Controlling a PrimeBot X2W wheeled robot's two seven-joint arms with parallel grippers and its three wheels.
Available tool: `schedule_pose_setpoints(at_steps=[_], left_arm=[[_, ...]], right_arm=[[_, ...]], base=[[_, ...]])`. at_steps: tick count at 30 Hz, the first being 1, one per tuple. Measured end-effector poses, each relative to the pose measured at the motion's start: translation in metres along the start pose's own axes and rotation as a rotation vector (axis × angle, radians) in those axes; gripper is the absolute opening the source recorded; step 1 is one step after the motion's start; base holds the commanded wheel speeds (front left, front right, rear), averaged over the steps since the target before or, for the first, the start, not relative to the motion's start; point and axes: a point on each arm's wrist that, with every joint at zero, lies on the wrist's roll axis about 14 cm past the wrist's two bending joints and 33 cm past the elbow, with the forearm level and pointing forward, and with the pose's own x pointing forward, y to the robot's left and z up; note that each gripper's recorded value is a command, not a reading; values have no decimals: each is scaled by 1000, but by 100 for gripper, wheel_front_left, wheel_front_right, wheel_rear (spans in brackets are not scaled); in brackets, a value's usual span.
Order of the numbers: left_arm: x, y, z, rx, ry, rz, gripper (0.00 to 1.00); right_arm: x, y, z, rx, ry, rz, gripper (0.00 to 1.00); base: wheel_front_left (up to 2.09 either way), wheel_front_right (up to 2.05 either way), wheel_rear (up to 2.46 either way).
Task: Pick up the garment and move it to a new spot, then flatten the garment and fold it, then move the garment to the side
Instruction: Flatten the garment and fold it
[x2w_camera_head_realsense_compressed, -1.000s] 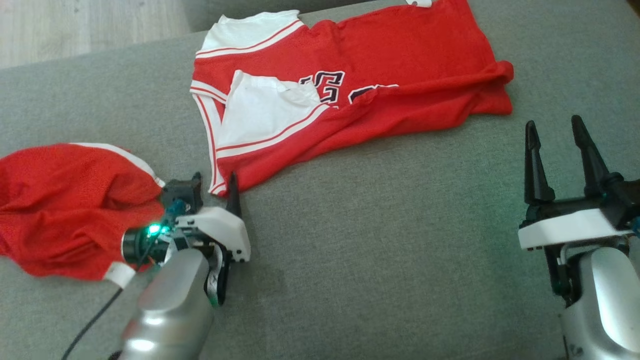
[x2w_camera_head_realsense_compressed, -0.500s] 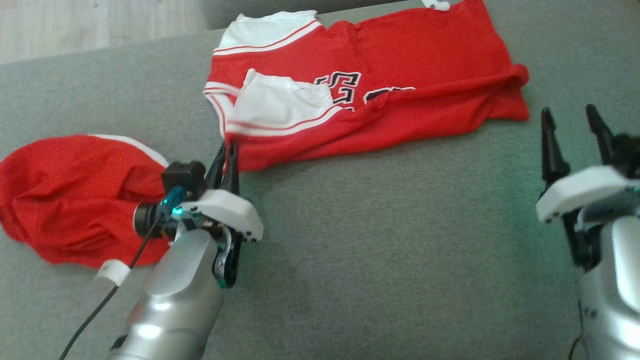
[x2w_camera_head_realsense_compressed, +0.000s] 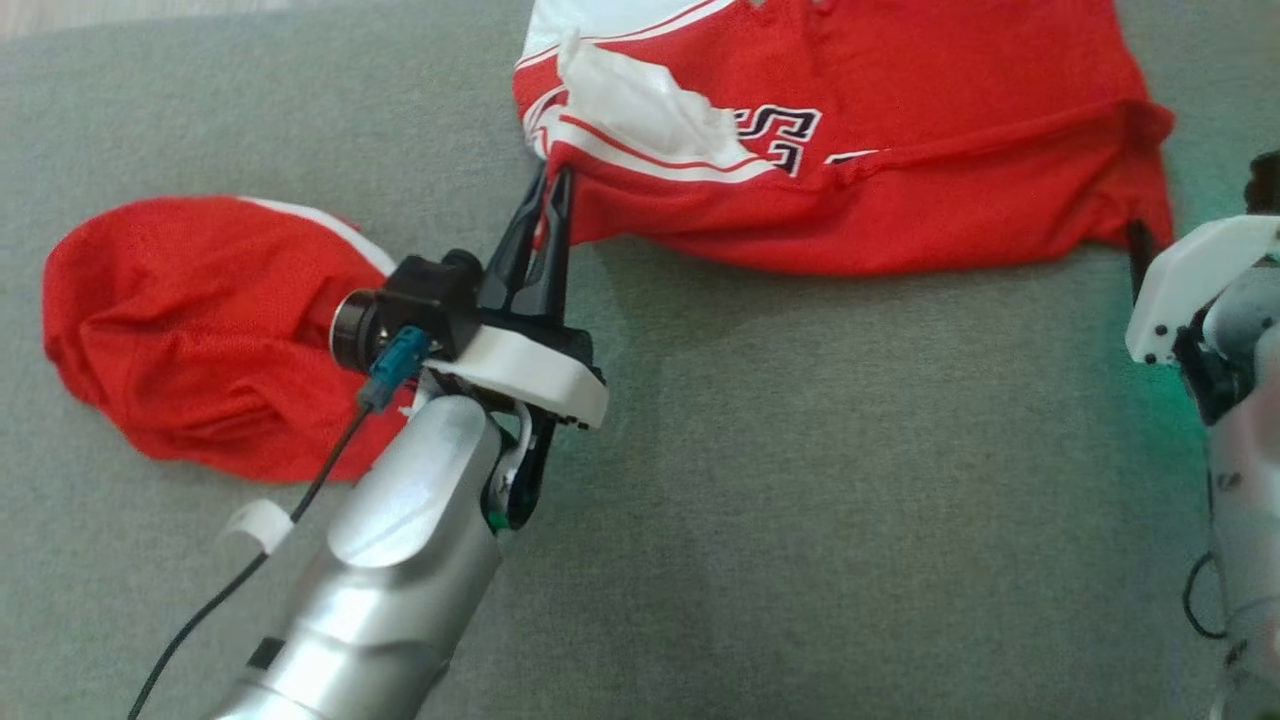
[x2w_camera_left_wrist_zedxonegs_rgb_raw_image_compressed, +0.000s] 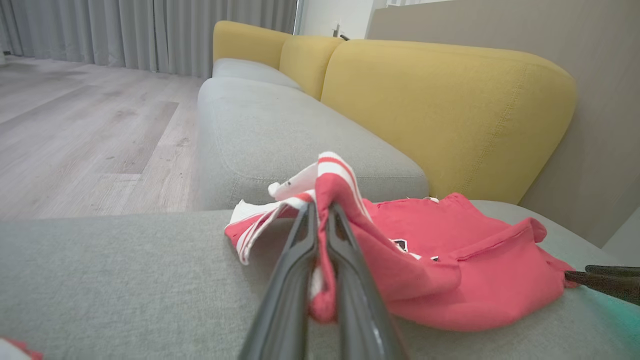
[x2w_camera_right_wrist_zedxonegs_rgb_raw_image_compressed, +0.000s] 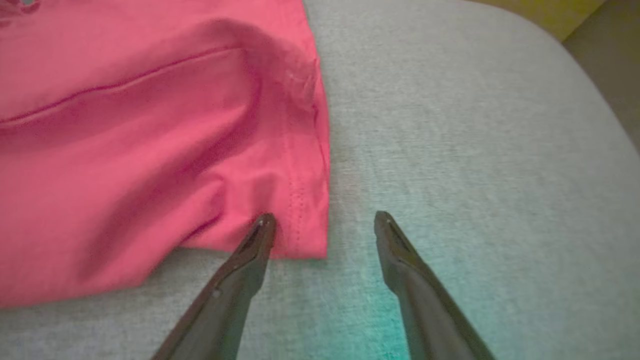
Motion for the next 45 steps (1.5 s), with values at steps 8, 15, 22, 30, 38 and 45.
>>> schedule_pose_setpoints(at_steps=[8,15,22,30,38,45], left_arm=[[-5,5,-10,10,22,9,0],[-4,9,-20,11,50,17,0],[-9,16,-27,50,84,48,0],[-22,21,-23,105,105,74,0],[-50,16,-33,139,163,69,0],[-84,3,-51,171,268,27,0]], right_arm=[[20,13,0,9,46,28,100],[28,14,0,19,75,34,0],[19,0,1,-50,59,15,0],[-6,-20,8,-88,31,-10,0],[-35,-25,-11,-66,59,6,0],[-63,-23,-50,-51,144,38,0]], base=[[0,0,0],[0,0,0],[0,0,0],[0,0,0],[0,0,0],[0,0,0]])
